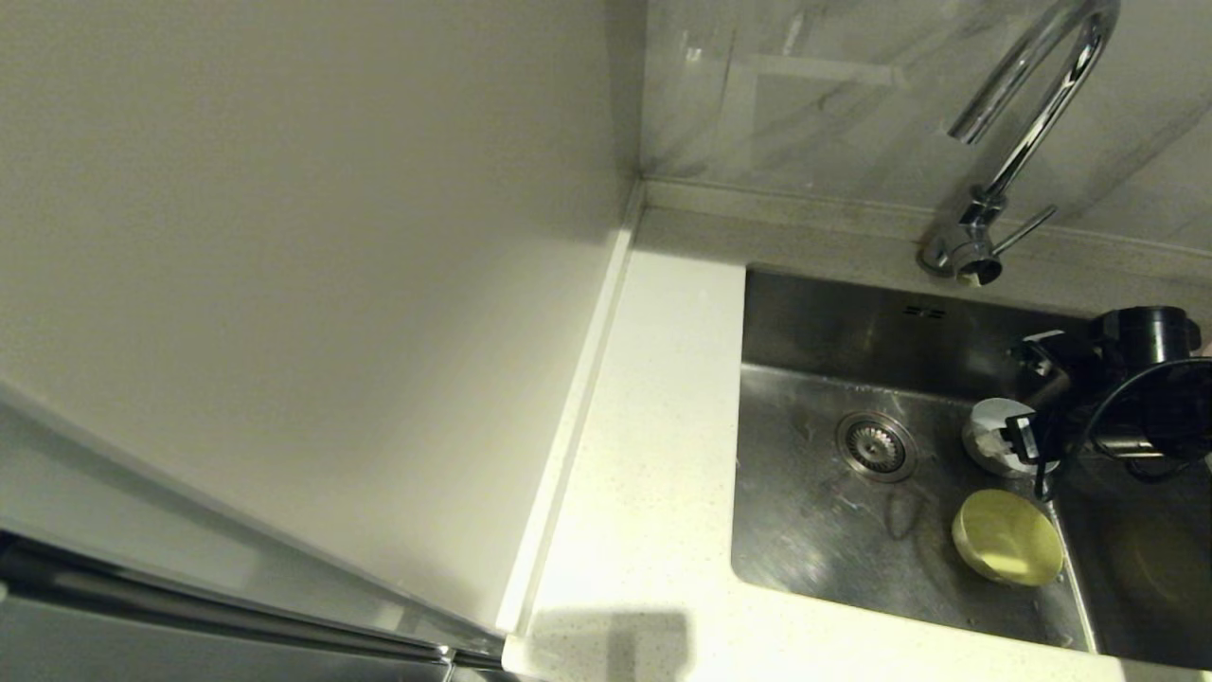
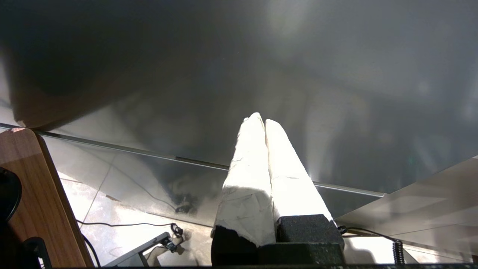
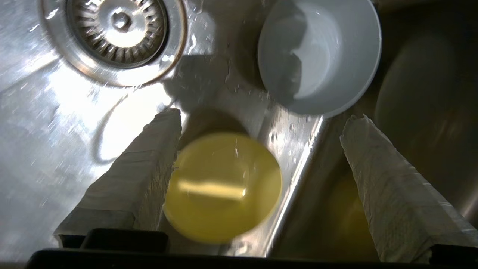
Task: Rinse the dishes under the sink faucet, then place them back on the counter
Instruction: Put a bowl back to the table from the sink
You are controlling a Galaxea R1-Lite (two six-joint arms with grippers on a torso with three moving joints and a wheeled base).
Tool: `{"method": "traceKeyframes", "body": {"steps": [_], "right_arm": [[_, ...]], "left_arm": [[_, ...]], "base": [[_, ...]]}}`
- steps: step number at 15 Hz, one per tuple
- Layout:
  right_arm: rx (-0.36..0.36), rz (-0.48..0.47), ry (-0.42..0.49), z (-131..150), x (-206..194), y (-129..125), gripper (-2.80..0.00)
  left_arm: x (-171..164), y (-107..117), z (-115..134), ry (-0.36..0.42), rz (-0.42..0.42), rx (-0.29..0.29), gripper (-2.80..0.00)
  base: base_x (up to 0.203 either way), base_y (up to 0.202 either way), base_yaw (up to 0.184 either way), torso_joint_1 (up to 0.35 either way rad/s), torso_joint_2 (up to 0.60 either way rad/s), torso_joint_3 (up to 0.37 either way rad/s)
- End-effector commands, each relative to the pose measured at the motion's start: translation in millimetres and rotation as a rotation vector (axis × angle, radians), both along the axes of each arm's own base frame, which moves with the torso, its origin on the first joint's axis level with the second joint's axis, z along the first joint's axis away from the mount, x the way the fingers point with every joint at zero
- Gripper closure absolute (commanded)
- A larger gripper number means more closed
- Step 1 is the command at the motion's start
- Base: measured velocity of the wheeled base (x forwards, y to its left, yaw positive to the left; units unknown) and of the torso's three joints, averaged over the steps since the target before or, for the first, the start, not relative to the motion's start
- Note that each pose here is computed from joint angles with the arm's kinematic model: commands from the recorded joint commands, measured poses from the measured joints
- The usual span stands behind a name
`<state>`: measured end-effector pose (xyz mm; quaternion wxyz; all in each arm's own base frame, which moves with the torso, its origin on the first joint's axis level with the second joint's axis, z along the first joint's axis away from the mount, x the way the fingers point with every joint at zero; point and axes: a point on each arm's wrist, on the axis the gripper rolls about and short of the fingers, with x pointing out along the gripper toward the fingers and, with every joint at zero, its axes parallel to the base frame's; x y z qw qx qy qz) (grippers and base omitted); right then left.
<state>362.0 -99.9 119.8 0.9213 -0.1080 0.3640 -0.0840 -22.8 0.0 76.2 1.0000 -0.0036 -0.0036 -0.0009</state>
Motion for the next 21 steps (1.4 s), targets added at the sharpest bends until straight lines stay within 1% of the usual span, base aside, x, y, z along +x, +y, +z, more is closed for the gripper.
{"method": "traceKeyframes", "body": {"steps": [1, 5, 7, 11, 15, 18, 21], "right_arm": [[-0.004, 0.004, 0.027, -25.1, 19.4, -0.2, -2.80], [-0.053, -0.019, -0.053, -39.4, 49.5, -4.8, -2.80], [-0.063, -0.019, -0.074, -47.9, 60.8, -6.9, -2.80], [-0.082, -0.033, -0.082, -64.4, 80.2, -9.8, -2.80], [-0.120, -0.074, -0.106, -72.0, 100.0, -15.3, -2.80], [-0.146, -0.108, -0.116, -75.3, 107.8, -18.1, -2.80], [-0.153, -0.116, -0.117, -76.1, 109.3, -19.4, -2.80]], "left_arm": [[0.2, 0.0, -0.8, 0.003, 0.000, -0.001, 0.00], [0.2, 0.0, -0.8, 0.003, 0.000, -0.001, 0.00], [0.2, 0.0, -0.8, 0.003, 0.000, -0.001, 0.00], [0.2, 0.0, -0.8, 0.003, 0.000, -0.001, 0.00], [0.2, 0.0, -0.8, 0.003, 0.000, -0.001, 0.00], [0.1, 0.0, -0.4, 0.001, 0.000, -0.001, 0.00], [0.2, 0.0, -0.8, 0.003, 0.000, -0.001, 0.00]], "base": [[0.000, 0.000, 0.000, 0.000, 0.00, 0.000], [0.000, 0.000, 0.000, 0.000, 0.00, 0.000], [0.000, 0.000, 0.000, 0.000, 0.00, 0.000], [0.000, 0.000, 0.000, 0.000, 0.00, 0.000], [0.000, 0.000, 0.000, 0.000, 0.00, 0.000], [0.000, 0.000, 0.000, 0.000, 0.00, 0.000], [0.000, 0.000, 0.000, 0.000, 0.00, 0.000]]}}
